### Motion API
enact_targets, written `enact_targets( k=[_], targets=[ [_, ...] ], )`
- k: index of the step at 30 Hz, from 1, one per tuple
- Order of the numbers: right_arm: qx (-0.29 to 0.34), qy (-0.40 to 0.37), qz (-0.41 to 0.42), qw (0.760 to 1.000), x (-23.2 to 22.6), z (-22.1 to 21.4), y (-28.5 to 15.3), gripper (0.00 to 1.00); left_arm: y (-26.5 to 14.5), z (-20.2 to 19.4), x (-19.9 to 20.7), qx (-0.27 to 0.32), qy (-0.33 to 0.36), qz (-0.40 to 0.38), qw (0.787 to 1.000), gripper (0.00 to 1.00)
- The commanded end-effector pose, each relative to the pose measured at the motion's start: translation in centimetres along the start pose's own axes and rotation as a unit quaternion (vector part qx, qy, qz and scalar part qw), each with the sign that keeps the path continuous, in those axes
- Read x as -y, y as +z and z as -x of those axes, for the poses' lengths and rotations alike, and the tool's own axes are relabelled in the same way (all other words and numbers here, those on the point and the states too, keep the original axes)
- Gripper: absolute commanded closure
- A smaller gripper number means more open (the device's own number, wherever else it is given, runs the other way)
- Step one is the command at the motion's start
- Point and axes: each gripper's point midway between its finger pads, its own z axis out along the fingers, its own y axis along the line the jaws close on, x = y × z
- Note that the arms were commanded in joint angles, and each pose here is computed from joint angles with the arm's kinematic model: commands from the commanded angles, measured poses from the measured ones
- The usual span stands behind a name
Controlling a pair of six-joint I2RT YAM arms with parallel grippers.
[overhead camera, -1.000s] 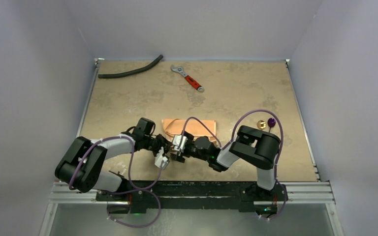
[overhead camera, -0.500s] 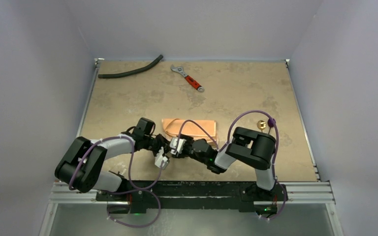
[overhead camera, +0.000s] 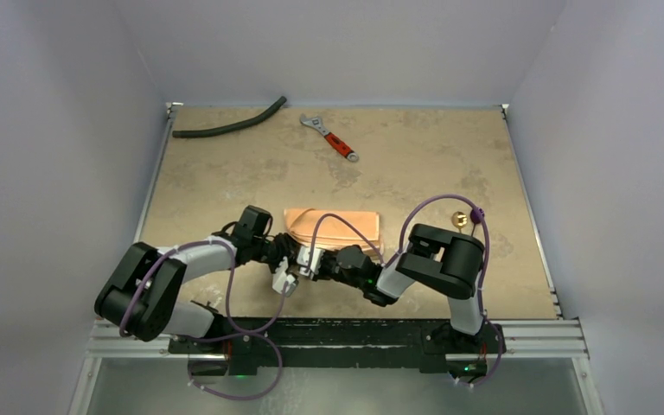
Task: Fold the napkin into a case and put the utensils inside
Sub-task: Pick up the 2/3-rectangle-folded napkin at the center of the board.
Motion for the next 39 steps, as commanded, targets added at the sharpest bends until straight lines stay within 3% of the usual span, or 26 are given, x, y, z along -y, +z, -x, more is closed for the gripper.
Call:
enact_targets(
  k=[1, 12, 18, 20, 23, 27, 29, 32, 35, 39],
  targets=[
    [0.019, 0.014, 0.030, 0.999, -1.3, 1.2, 0.1, 1.00, -0.4, 0.4, -1.0, 0.004, 0.008, 0.010, 1.000, 0.69],
    [0.020, 0.048, 0.043, 0.998, -2.4, 1.4, 0.0, 1.00, -3.4, 0.1, -1.0, -0.025, -0.055, 0.003, 0.998, 0.61],
    [0.028, 0.066, 0.037, 0.997, -2.4, 1.6, -0.1, 1.00, -5.0, -0.4, -0.3, -0.070, -0.083, 0.000, 0.994, 0.45],
    [0.034, 0.071, 0.034, 0.996, -2.3, 1.9, -0.3, 1.00, -5.6, -0.7, -0.4, -0.088, -0.093, 0.000, 0.992, 0.45],
    [0.048, 0.080, 0.030, 0.995, -2.0, 2.6, -0.7, 1.00, -6.4, -2.0, -0.7, -0.124, -0.113, -0.004, 0.986, 0.56],
    [0.061, 0.098, 0.033, 0.993, -2.3, 3.1, -0.8, 1.00, -7.7, -5.7, -5.2, -0.180, -0.241, 0.106, 0.948, 0.59],
    [0.067, 0.105, 0.037, 0.991, -2.5, 3.3, -0.8, 1.00, -7.8, -6.5, -6.5, -0.179, -0.322, 0.125, 0.921, 0.58],
    [0.074, 0.121, 0.046, 0.989, -2.9, 3.4, -1.0, 1.00, -8.0, -6.2, -8.7, -0.152, -0.382, 0.154, 0.899, 0.58],
    [0.075, 0.130, 0.050, 0.987, -3.1, 3.4, -1.2, 1.00, -7.5, -5.4, -9.9, -0.120, -0.405, 0.174, 0.890, 0.58],
    [0.075, 0.146, 0.048, 0.985, -3.1, 3.3, -1.4, 1.00, -6.3, -4.2, -9.5, -0.101, -0.405, 0.167, 0.893, 0.58]
  ],
)
